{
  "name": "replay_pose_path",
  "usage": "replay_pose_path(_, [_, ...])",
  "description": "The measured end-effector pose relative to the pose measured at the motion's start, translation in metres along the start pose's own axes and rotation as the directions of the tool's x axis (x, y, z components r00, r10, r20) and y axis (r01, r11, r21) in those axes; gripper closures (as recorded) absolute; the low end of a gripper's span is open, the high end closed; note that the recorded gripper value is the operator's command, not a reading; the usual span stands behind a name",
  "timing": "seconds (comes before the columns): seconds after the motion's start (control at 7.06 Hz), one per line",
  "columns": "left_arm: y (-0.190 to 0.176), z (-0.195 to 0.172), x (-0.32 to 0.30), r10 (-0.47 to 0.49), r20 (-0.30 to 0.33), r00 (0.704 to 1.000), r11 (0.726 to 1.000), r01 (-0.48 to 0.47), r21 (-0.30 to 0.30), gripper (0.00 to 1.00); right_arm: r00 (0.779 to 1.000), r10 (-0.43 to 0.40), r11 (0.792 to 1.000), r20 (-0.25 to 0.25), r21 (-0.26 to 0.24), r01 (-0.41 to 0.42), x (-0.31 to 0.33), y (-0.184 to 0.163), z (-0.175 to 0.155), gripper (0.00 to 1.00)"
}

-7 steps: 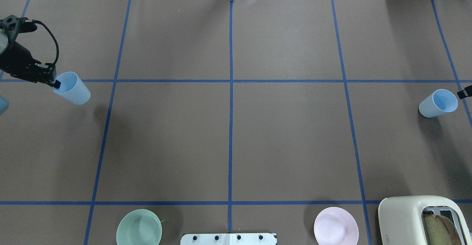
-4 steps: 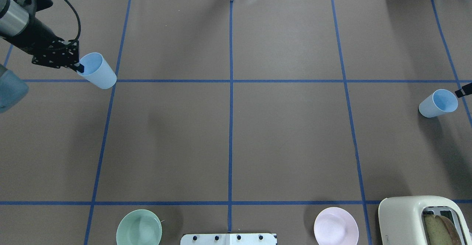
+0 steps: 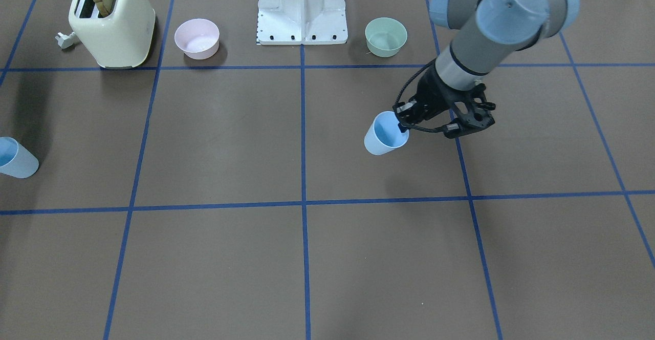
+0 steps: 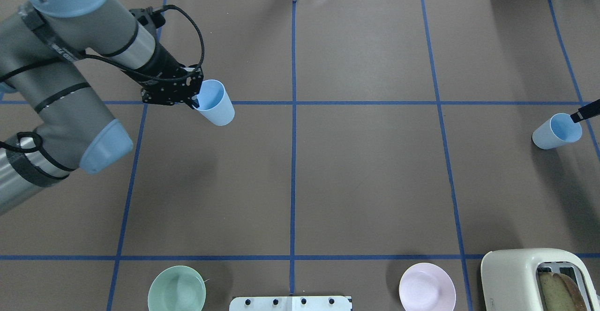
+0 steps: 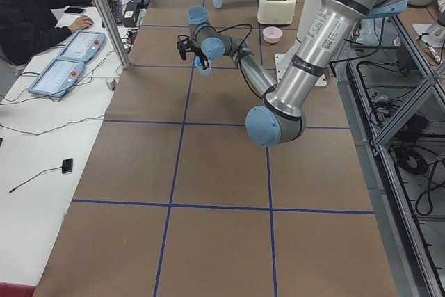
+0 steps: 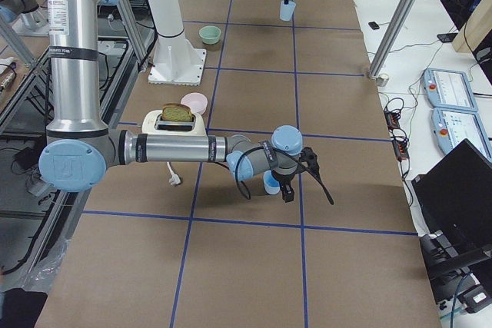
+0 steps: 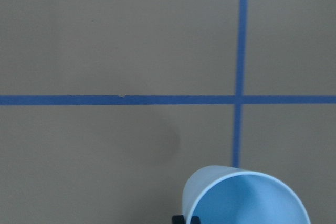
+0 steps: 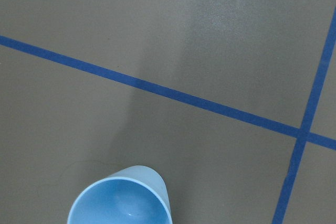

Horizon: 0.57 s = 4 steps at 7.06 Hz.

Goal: Stack blue cups with both arms
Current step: 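Carry the held cup with the left gripper toward the table centre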

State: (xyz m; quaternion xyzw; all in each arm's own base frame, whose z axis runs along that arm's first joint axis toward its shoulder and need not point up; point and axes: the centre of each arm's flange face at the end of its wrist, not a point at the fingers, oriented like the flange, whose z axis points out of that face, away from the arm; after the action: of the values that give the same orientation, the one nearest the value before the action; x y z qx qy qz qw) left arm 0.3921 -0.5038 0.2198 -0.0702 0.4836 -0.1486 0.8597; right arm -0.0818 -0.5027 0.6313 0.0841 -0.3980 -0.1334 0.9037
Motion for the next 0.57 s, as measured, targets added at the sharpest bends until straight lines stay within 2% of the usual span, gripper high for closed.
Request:
replay_pose_path(0.28, [0.055, 0.034, 0.044, 0.013, 0.017, 1.0, 1.0, -0.013, 0.021, 1.0, 1.0, -0.019, 0.999, 0.006, -0.026, 0.019, -0.01, 0.0, 0.015, 0.2])
replay_pose_path(0.57, [0.083, 0.052, 0.06, 0.028, 0.024, 0.999, 0.999, -0.028, 0.027, 1.0, 1.0, -0.031, 0.999, 0.007, -0.041, 0.031, -0.013, 0.001, 0.023, 0.36])
